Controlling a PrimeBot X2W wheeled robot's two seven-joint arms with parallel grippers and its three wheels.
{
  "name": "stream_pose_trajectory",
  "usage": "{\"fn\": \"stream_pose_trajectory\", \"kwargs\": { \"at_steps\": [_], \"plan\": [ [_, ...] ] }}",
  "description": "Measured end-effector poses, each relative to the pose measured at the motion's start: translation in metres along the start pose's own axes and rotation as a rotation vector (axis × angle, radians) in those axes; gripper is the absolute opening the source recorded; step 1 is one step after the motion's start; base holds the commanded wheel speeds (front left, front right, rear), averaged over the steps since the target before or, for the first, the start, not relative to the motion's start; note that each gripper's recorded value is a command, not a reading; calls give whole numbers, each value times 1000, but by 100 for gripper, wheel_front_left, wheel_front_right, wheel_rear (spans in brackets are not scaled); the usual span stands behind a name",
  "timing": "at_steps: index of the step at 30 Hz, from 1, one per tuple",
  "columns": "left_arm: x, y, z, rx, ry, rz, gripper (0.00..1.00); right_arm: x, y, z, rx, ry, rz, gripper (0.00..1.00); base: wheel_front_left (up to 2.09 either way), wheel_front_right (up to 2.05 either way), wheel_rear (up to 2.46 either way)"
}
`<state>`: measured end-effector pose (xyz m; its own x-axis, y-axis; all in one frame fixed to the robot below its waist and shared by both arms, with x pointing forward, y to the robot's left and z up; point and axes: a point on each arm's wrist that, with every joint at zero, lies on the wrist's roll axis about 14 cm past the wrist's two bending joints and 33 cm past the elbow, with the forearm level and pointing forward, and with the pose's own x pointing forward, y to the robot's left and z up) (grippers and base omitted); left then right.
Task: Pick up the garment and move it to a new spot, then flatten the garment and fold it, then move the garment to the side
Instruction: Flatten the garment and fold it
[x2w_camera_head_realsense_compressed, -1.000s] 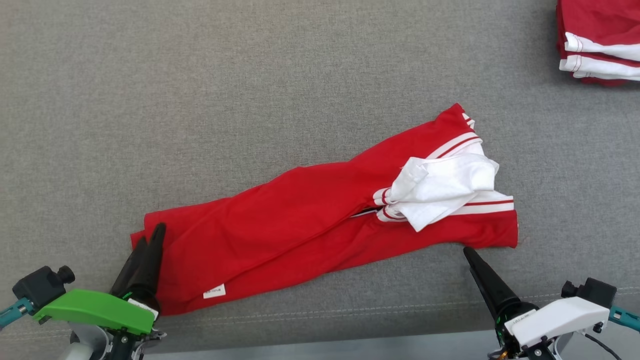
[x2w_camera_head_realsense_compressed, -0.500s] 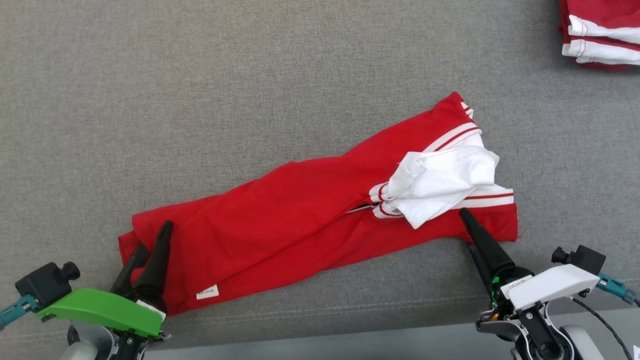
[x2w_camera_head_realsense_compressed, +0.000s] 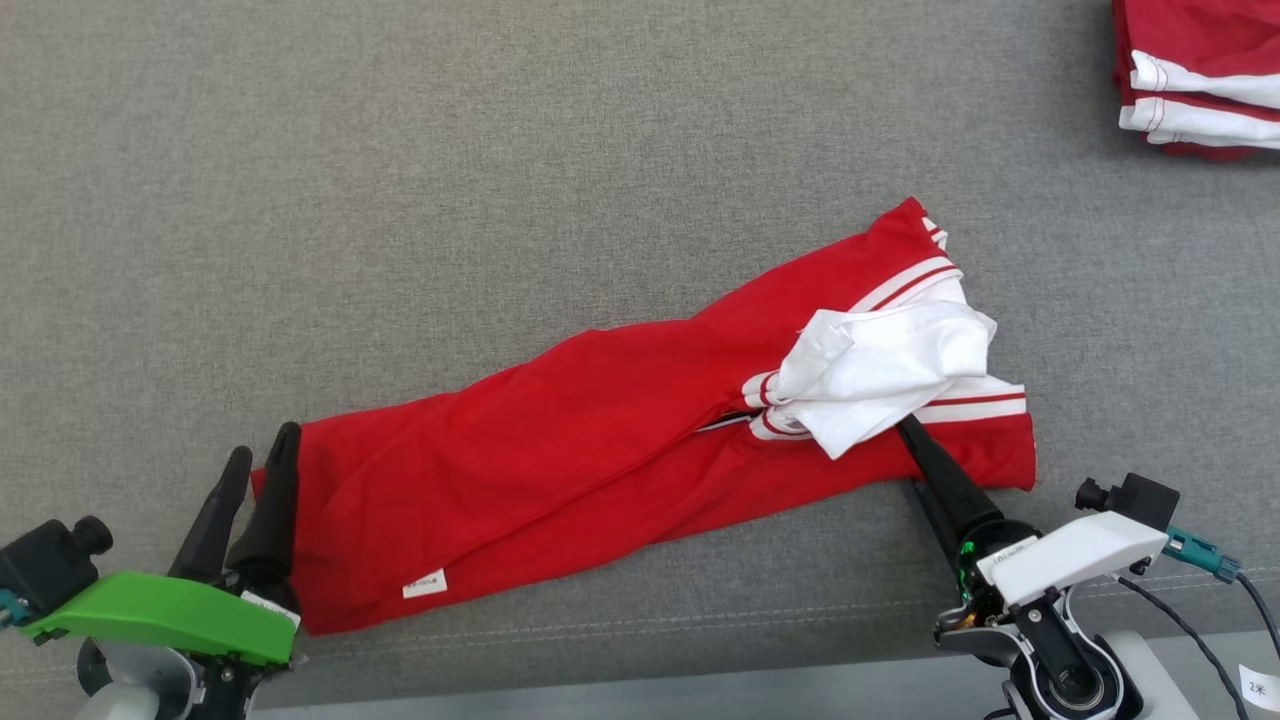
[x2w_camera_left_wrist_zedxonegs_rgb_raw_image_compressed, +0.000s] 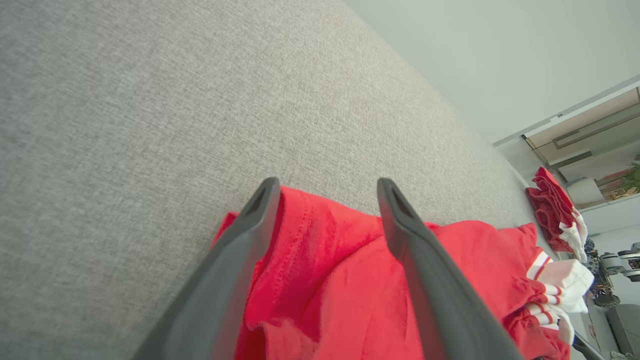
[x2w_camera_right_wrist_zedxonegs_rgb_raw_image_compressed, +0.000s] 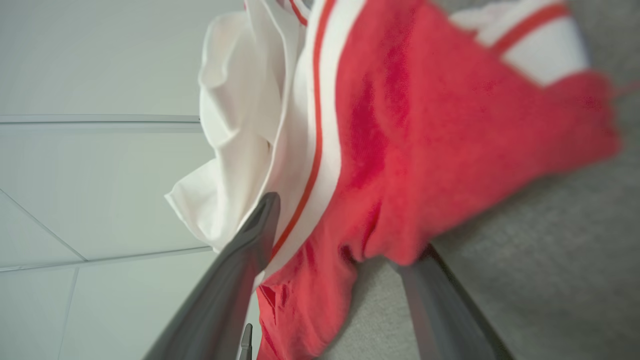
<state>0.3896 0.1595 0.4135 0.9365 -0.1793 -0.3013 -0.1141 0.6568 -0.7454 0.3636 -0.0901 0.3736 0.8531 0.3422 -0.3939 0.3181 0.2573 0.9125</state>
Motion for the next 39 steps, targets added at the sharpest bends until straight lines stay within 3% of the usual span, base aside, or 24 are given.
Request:
{"fn": "stream_pose_trajectory", "kwargs": {
  "at_steps": [6,17,39],
  "plan": [
    [1,-7,9,67,-33,-23,100,2,1,-3,-1,10,7,100,0,0,0],
    [-6,-16,-15,238,34,-63,100,4,8,-9,22,37,33,100,0,0,0],
    [-4,-17,-25,246,42,-56,100,-5,44,-1,107,28,149,100,0,0,0]
  ]
}}
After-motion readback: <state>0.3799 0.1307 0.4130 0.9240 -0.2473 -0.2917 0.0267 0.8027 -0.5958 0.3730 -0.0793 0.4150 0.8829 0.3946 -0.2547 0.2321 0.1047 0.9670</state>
